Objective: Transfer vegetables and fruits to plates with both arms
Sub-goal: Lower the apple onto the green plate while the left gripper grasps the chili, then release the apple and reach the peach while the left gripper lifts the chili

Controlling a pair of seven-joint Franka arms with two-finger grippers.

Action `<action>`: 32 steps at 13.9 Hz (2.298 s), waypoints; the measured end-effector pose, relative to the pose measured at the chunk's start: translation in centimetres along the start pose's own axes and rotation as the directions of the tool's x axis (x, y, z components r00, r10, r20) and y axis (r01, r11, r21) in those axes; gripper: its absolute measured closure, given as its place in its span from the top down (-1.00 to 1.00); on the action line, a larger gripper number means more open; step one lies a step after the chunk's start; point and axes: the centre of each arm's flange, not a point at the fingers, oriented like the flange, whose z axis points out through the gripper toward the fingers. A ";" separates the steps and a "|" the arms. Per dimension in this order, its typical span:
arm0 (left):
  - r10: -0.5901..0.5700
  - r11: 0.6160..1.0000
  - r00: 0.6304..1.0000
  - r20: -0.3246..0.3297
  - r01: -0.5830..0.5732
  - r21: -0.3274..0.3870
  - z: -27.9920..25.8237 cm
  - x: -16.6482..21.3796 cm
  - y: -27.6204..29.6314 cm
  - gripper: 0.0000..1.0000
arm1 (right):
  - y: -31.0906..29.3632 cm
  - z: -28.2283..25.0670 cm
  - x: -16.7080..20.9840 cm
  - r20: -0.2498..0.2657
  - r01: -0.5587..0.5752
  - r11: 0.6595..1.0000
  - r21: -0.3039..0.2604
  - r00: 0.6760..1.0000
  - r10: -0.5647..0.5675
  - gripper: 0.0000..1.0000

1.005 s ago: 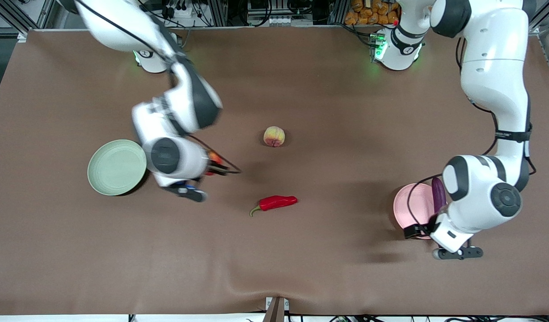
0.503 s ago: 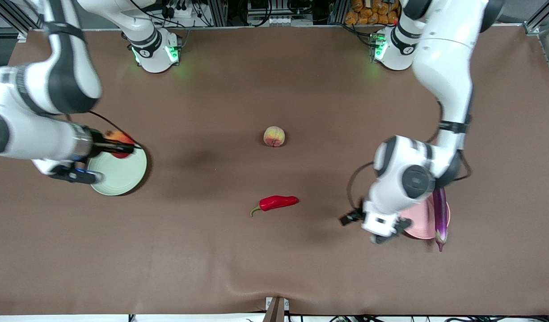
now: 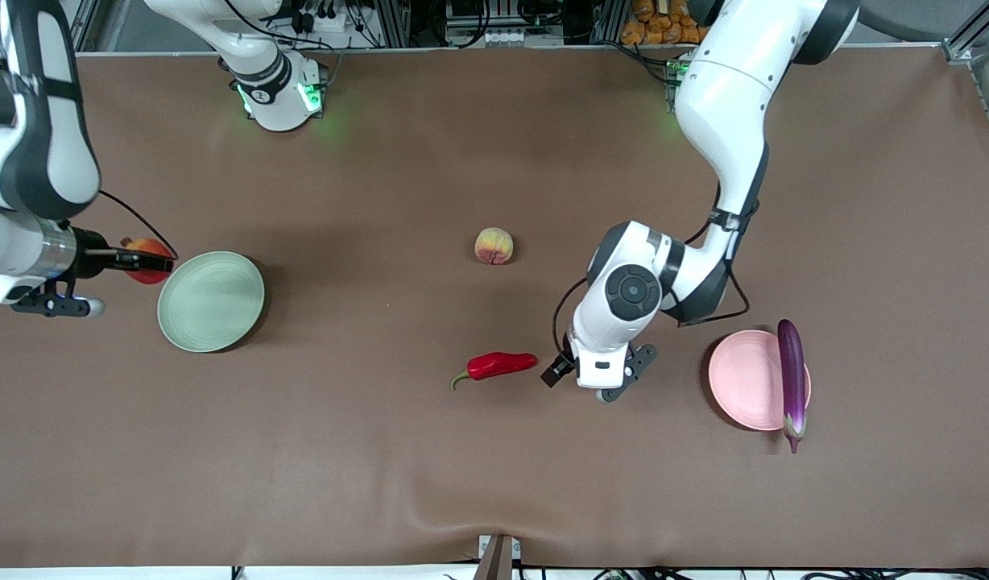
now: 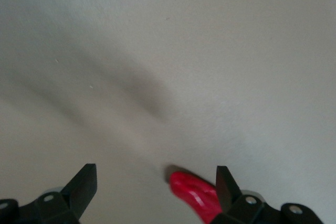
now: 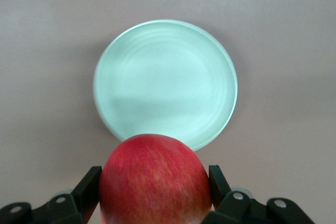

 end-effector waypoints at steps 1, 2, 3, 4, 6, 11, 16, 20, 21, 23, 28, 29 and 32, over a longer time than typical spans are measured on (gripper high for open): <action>-0.058 0.998 0.998 -0.003 0.058 -0.025 0.5 -0.5 0.3 1.00 | 0.8 2.3 0.0 -0.009 0.004 1.000 -0.005 1.000 -0.004 0.74; -0.112 0.992 0.994 -0.003 0.111 -0.051 1.0 -1.4 0.6 1.00 | 1.2 4.4 0.1 -0.006 0.003 1.000 -0.011 1.000 -0.003 0.74; -0.164 0.983 0.986 0.000 0.164 -0.079 1.6 -2.4 0.9 1.00 | 1.4 6.4 0.3 0.005 0.001 1.000 -0.015 1.000 -0.001 0.74; -0.213 0.972 0.977 0.013 0.213 -0.104 2.2 -3.6 1.2 1.00 | 1.5 8.0 0.6 0.019 0.000 1.000 -0.019 1.000 0.001 0.74; -0.304 0.939 0.950 0.075 0.312 -0.147 3.6 -6.0 1.7 1.00 | 1.7 10.6 0.9 0.025 -0.002 1.000 -0.028 1.000 0.003 0.74; -0.478 0.835 0.845 0.239 0.522 -0.175 5.5 -6.0 1.7 1.00 | 1.9 14.3 -0.2 0.034 -0.005 0.999 -0.036 0.999 0.006 0.74; -0.546 0.781 0.780 0.305 0.606 -0.151 7.0 -4.4 1.0 1.00 | 1.9 13.9 0.3 0.046 0.017 0.999 -0.032 0.999 -0.015 1.00; -0.565 0.757 0.749 0.347 0.637 -0.143 9.0 -5.4 0.6 1.00 | 0.8 7.4 2.6 0.119 0.069 0.998 0.000 0.990 -0.069 1.00; -0.565 0.753 0.744 0.358 0.642 -0.146 9.4 -5.9 0.5 1.00 | 0.3 5.9 3.0 0.125 0.076 0.997 0.006 0.989 -0.076 1.00; -0.561 0.749 0.737 0.376 0.646 -0.147 10.2 -6.4 0.3 1.00 | -0.8 3.6 3.7 0.135 0.079 0.997 0.018 0.988 -0.080 1.00; -0.557 0.744 0.727 0.402 0.652 -0.147 10.3 -4.6 0.1 0.99 | -6.0 -1.0 4.8 0.149 -0.030 1.000 0.007 0.988 0.029 1.00; -0.548 0.749 0.734 0.401 0.644 -0.153 10.3 -4.6 0.1 0.94 | -7.5 -1.8 4.9 0.145 -0.063 0.998 0.011 0.988 0.061 1.00; -0.536 0.753 0.740 0.405 0.637 -0.165 10.2 -5.0 0.2 0.48 | -11.1 -3.3 5.1 0.145 -0.126 0.991 0.034 0.982 0.120 1.00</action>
